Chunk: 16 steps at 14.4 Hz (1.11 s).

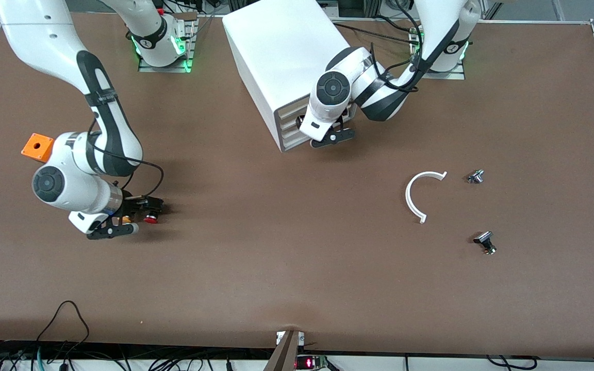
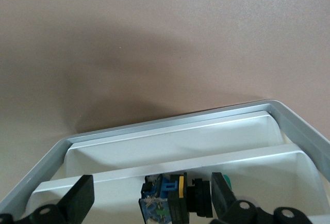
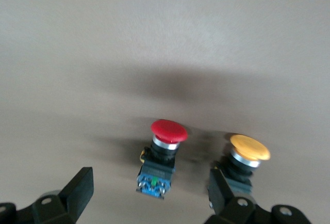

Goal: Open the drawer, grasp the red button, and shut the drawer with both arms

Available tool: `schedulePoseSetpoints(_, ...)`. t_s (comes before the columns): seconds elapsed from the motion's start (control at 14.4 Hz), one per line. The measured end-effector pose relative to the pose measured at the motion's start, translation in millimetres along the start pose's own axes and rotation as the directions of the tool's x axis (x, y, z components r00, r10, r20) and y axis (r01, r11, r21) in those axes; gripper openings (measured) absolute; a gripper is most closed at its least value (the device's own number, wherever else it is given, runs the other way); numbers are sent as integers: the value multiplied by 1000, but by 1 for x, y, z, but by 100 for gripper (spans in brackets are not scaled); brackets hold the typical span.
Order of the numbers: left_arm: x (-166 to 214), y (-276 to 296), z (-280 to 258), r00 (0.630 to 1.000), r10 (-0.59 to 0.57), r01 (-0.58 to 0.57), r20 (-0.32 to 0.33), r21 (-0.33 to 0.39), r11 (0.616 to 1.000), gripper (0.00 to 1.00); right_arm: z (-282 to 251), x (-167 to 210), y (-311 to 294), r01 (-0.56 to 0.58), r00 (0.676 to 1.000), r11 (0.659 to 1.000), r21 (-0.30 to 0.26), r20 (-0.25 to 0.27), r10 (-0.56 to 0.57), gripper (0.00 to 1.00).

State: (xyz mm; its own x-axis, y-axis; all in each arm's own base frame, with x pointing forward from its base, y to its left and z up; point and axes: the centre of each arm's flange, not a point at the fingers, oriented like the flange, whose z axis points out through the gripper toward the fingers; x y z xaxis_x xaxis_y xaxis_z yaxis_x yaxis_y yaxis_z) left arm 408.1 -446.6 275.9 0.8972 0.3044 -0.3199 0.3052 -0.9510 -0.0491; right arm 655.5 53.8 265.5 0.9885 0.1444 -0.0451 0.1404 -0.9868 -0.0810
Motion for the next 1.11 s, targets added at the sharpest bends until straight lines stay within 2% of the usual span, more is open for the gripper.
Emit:
schedulePoseSetpoints(0.14,0,0,0,1000,-1,1,0,0,1000,100,-31,-4,5,3,1000,1000,-14,-7,-3,100)
schedulePoseSetpoints(0.35,7,-3,-4,1000,-14,14,2,-1,1000,100,-72,-12,10,18,1000,998,-64,-6,-19,100)
schedulePoseSetpoints(0.55,31,-12,-31,999,-51,51,17,12,999,100,-117,-23,2,18,1000,993,-119,-7,-19,100)
schedulePoseSetpoints(0.83,76,-38,-94,997,-56,55,43,25,998,100,-203,-47,-8,4,1000,993,-117,-15,-6,100)
schedulePoseSetpoints(0.97,105,-64,-127,998,-7,6,64,26,1000,100,-248,-57,-8,-9,1000,993,-115,-13,7,100)
schedulePoseSetpoints(1.11,133,-94,-155,996,59,-62,68,36,997,100,-283,-65,-7,-68,998,991,-113,-2,68,100)
